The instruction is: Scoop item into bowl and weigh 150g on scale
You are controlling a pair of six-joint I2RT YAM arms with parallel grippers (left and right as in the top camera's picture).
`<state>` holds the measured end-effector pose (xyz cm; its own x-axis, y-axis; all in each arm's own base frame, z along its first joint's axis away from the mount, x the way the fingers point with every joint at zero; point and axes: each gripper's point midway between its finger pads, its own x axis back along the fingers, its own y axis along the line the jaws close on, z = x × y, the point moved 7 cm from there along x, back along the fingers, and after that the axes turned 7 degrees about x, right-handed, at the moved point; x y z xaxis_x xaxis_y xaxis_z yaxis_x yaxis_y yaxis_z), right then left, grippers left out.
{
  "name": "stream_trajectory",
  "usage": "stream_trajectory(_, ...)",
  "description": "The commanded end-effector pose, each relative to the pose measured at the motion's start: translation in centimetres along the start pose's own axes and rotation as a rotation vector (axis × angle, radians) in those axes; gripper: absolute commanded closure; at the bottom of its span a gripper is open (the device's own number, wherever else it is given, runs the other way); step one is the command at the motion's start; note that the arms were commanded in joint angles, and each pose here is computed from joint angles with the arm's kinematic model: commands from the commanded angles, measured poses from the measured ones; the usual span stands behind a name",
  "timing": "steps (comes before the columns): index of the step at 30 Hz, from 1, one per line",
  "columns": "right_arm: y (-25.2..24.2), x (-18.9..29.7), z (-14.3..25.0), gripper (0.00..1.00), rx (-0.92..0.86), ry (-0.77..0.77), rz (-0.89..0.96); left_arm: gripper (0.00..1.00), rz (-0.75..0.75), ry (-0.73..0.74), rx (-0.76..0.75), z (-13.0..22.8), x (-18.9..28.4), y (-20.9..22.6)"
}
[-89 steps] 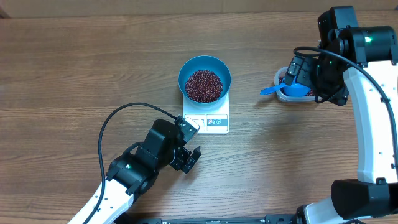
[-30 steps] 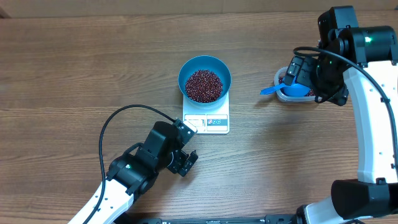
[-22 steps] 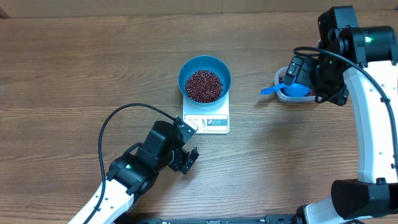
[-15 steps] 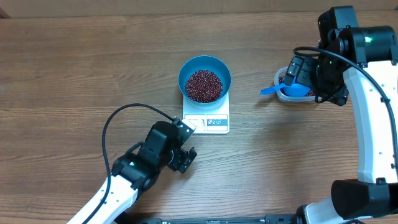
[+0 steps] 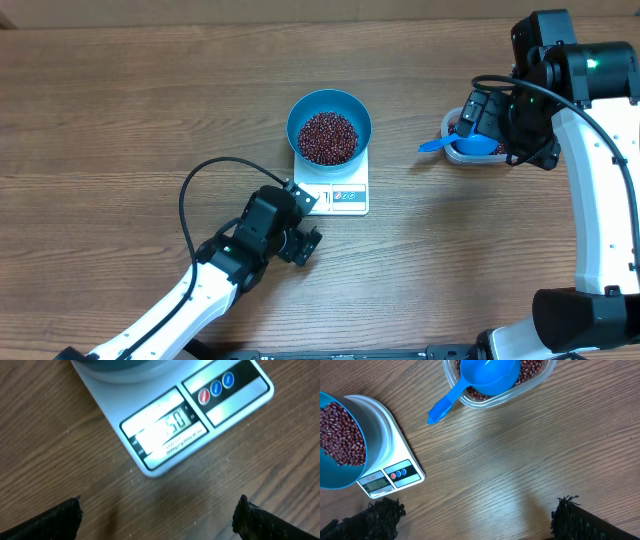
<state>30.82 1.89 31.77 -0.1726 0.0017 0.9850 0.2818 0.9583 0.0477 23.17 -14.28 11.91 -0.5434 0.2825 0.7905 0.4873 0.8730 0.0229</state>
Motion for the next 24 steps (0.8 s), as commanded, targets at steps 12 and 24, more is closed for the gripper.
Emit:
stream_trajectory(12, -0.2, 1.1, 0.0, 0.00, 0.010, -0.039, -0.015, 0.01, 0.056, 0.012, -0.031, 0.2, -1.9, -0.5)
stream_trajectory(24, -0.2, 1.1, 0.0, 0.00, 0.010, -0.039, -0.015, 0.00, 0.072, 0.005, -0.038, 0.1, -1.8, -0.7)
